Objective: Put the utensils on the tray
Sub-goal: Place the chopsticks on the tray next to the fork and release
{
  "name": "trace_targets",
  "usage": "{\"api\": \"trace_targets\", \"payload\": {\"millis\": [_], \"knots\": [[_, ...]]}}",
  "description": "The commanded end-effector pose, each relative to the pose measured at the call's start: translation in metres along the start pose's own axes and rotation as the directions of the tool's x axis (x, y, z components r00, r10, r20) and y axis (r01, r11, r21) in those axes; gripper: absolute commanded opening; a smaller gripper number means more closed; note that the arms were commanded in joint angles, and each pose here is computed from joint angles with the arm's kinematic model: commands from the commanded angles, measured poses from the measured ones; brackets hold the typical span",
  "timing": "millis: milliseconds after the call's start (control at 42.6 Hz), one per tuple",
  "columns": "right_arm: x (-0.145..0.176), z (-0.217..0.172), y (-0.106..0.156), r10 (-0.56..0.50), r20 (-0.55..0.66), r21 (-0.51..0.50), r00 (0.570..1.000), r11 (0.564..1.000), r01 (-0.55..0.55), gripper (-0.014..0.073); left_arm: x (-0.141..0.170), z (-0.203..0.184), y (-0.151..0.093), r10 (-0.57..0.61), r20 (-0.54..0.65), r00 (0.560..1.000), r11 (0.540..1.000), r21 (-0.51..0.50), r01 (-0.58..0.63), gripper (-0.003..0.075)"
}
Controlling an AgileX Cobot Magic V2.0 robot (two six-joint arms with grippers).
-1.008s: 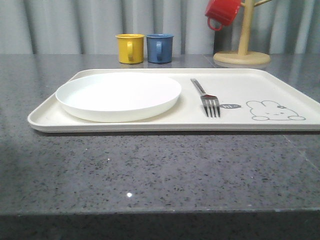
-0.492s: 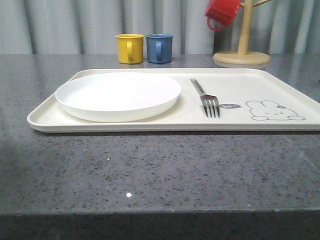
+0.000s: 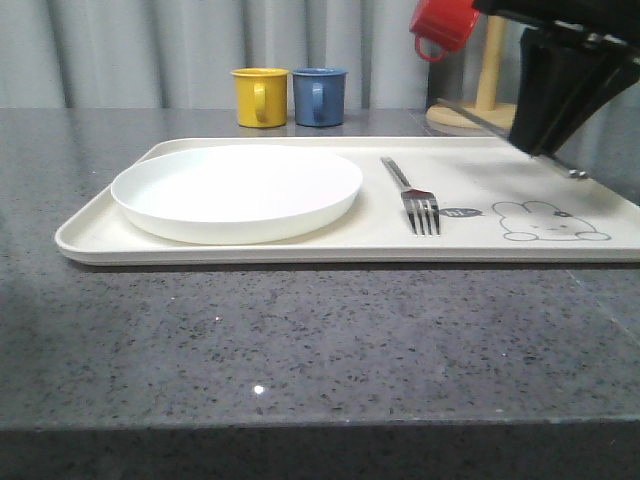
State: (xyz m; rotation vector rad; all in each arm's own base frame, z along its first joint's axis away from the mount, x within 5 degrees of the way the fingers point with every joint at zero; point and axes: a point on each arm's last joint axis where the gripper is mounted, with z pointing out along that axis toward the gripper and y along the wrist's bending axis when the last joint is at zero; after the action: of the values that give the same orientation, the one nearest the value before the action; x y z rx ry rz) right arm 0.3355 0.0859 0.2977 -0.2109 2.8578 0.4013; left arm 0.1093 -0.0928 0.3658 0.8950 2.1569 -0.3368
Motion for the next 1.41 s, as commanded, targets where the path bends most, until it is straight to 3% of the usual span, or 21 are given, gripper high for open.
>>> {"api": "trace_targets", "payload": {"millis": [0, 164, 446, 727, 868, 962, 1055, 1149, 1384], "knots": [[-0.009, -0.009, 0.011, 0.052, 0.093, -0.048, 0.994, 0.998, -0.048, 0.0091, -0.012, -0.007, -0.001, -0.01, 0.09, 0.996, 1.0, 0.002, 0.01, 0.0416], [-0.015, 0.008, 0.007, 0.182, 0.072, -0.053, 0.981, 0.983, -0.178, 0.0091, -0.012, -0.007, -0.001, -0.01, 0.09, 0.996, 1.0, 0.002, 0.01, 0.0416], [-0.015, 0.022, 0.018, 0.197, 0.028, -0.095, 0.98, 0.976, -0.194, 0.0139, -0.012, -0.007, -0.001, -0.01, 0.09, 0.996, 1.0, 0.002, 0.01, 0.0416], [-0.015, 0.022, 0.018, 0.196, 0.027, -0.091, 0.98, 0.977, -0.192, 0.0361, -0.012, -0.007, -0.001, -0.01, 0.09, 0.996, 1.0, 0.002, 0.01, 0.0416], [-0.014, 0.004, 0.017, 0.066, 0.079, -0.042, 0.995, 0.997, -0.063, 0.0364, -0.012, -0.007, -0.001, -0.01, 0.09, 0.996, 1.0, 0.002, 0.01, 0.0416], [-0.007, -0.018, 0.014, -0.033, 0.115, 0.049, 0.993, 0.998, 0.027, 0.0364, -0.012, -0.007, -0.001, -0.01, 0.09, 0.996, 1.0, 0.002, 0.01, 0.0416], [0.003, -0.041, 0.001, -0.09, 0.109, 0.185, 0.99, 0.98, 0.069, 0.0364, -0.012, -0.007, -0.001, -0.01, 0.09, 0.996, 1.0, 0.002, 0.01, 0.0416], [0.011, -0.062, -0.02, -0.079, 0.113, 0.286, 0.99, 0.957, 0.043, 0.0364, -0.012, -0.007, -0.001, -0.01, 0.09, 0.996, 1.0, 0.002, 0.01, 0.0416], [0.021, -0.086, -0.085, 0.071, 0.125, 0.367, 0.99, 0.924, -0.112, 0.0364, -0.012, -0.007, -0.001, -0.01, 0.09, 0.996, 1.0, 0.002, 0.01, 0.0416]]}}
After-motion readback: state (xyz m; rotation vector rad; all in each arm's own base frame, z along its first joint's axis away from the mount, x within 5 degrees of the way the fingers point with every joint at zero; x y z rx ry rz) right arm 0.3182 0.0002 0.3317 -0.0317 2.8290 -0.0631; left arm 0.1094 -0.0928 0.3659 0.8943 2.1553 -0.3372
